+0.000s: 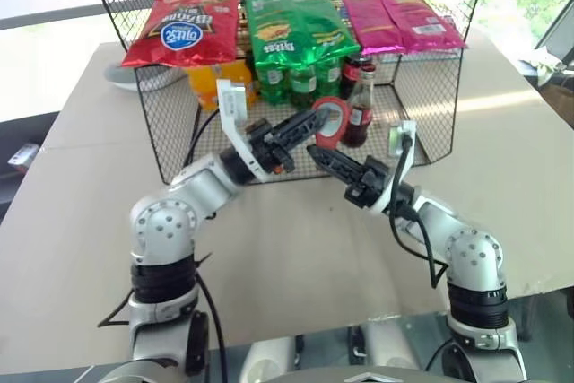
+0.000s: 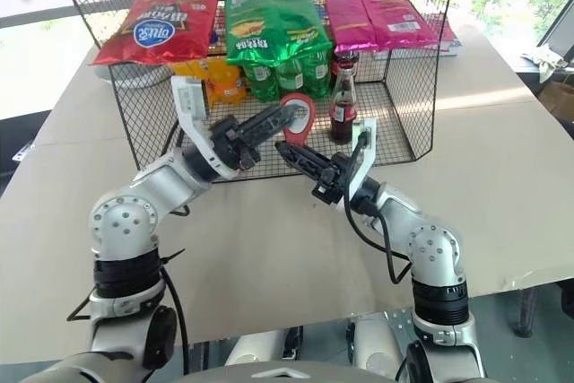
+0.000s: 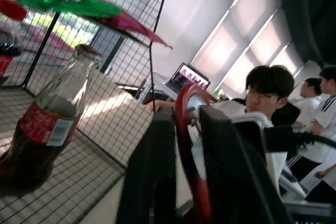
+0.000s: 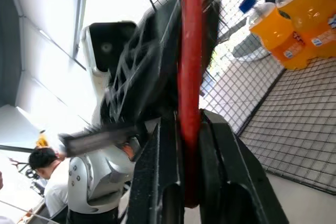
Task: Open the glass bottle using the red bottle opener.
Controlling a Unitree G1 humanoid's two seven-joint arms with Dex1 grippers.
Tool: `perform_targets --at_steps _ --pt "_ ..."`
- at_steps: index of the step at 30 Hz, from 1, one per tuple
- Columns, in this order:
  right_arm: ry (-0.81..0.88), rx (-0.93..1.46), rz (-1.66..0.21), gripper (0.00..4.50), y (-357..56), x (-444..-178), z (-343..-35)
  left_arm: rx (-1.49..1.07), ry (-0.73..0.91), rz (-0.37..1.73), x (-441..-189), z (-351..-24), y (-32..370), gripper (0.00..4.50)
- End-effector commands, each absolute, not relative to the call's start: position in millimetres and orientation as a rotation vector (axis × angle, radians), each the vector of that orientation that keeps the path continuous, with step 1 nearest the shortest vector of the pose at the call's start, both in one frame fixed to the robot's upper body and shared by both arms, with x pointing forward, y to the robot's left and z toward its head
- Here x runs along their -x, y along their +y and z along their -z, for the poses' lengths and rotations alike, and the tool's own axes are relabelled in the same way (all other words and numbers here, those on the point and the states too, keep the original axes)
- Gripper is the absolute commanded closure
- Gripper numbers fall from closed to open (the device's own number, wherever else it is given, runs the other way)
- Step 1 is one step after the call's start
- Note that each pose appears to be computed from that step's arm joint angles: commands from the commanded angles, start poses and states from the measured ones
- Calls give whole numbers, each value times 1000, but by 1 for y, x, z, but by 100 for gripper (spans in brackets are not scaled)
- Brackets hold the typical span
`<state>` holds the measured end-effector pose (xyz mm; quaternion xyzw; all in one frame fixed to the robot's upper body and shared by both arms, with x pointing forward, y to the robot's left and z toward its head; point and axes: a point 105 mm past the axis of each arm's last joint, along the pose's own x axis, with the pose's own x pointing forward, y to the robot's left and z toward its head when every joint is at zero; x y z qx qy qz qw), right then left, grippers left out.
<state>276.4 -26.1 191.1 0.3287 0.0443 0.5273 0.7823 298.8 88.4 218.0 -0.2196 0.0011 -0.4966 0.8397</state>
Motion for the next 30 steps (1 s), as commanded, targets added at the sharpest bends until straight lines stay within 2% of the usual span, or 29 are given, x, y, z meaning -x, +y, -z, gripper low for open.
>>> perform_targets --at_steps 1,2,5,6,10,16,25,30 --pt "55 -596 -1124 450 -33 -272 -195 360 -23 1033 -302 -219 96 173" --pt "68 -559 -1103 450 -37 -272 -191 323 -27 1025 -304 -218 99 120" --pt "101 -467 -1032 450 -53 -271 -176 156 -53 1019 -311 -213 99 14" --pt "101 -458 -1013 450 -59 -269 -175 116 -67 1019 -315 -213 96 6" --pt "90 -424 -930 450 -84 -265 -174 -48 -91 1029 -334 -198 76 6" --pt "78 -366 -810 450 -113 -259 -175 -101 -87 953 -390 -188 40 6" --pt "83 -353 -739 450 -123 -247 -172 -97 -114 937 -421 -193 -1 6" --pt "79 -348 -720 450 -125 -245 -173 -121 -108 858 -435 -197 -14 6"
